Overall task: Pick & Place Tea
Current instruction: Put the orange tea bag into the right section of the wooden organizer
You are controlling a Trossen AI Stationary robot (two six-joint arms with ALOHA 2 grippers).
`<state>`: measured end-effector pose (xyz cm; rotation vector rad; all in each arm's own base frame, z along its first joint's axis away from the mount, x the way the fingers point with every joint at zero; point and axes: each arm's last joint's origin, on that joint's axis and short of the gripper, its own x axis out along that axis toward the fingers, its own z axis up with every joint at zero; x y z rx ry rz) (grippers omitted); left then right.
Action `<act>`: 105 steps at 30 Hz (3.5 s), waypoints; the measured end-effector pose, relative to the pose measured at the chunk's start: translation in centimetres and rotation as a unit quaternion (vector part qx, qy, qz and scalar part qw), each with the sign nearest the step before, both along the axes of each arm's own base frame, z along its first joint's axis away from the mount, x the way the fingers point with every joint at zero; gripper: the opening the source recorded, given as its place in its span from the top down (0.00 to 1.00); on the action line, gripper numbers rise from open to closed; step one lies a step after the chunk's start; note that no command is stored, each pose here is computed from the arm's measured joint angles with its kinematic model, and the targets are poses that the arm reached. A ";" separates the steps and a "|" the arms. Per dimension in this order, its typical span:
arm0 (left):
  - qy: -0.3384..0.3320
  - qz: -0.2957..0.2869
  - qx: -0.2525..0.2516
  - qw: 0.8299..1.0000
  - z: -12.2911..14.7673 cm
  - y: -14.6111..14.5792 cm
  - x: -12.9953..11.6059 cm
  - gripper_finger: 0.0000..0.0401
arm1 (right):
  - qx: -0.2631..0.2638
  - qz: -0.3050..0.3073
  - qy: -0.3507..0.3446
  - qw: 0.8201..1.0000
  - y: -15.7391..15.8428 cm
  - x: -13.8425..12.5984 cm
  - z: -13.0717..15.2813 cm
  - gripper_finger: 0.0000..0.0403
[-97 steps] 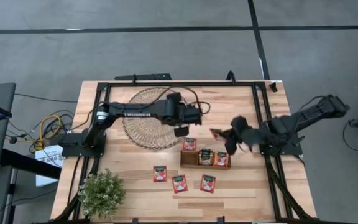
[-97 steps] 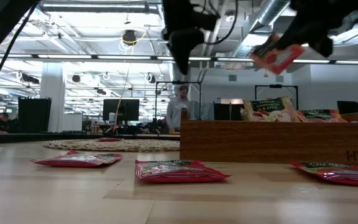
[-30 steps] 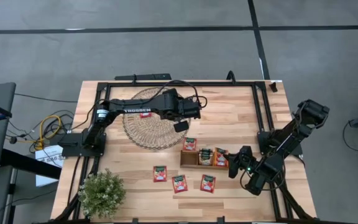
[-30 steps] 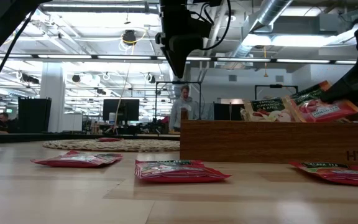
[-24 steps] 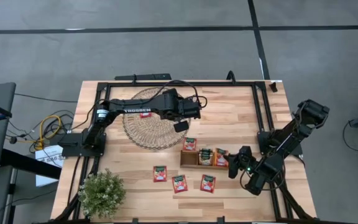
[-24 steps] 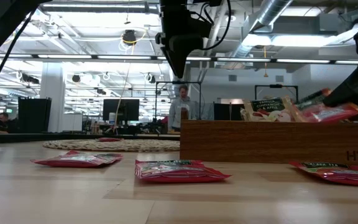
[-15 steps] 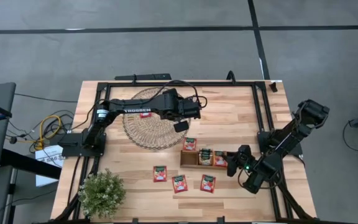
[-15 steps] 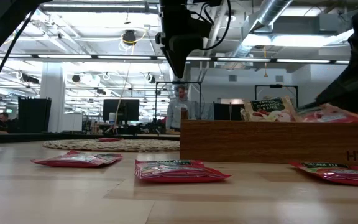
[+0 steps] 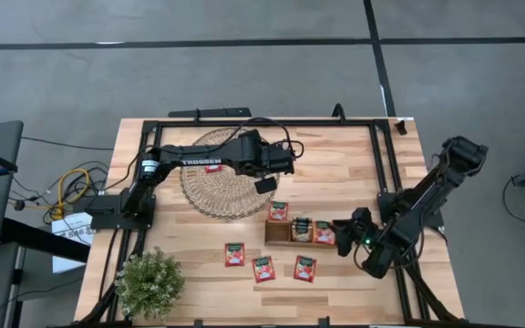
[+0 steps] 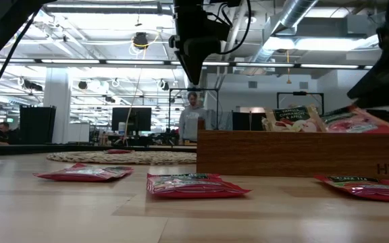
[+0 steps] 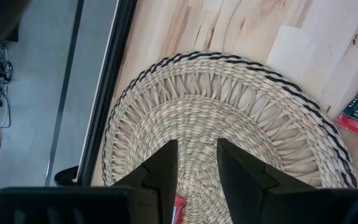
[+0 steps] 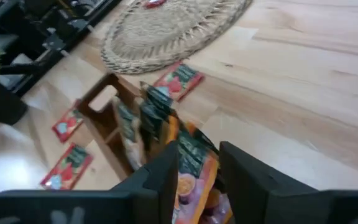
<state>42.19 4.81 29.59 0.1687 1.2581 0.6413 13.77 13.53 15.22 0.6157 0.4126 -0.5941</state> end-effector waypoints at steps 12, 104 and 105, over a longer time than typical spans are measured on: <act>-0.007 0.001 0.000 1.000 0.0 0.0 0.1 0.74 | -0.020 0.120 0.093 0.988 0.5 2.2 2.7 0.98; -0.059 -0.009 0.002 0.998 0.3 -0.2 1.1 0.74 | 0.024 0.155 0.291 0.944 0.6 7.5 2.2 1.00; -0.058 -0.011 0.002 0.998 0.3 -0.2 1.1 0.74 | 0.025 0.154 0.290 0.944 0.6 7.5 2.2 1.00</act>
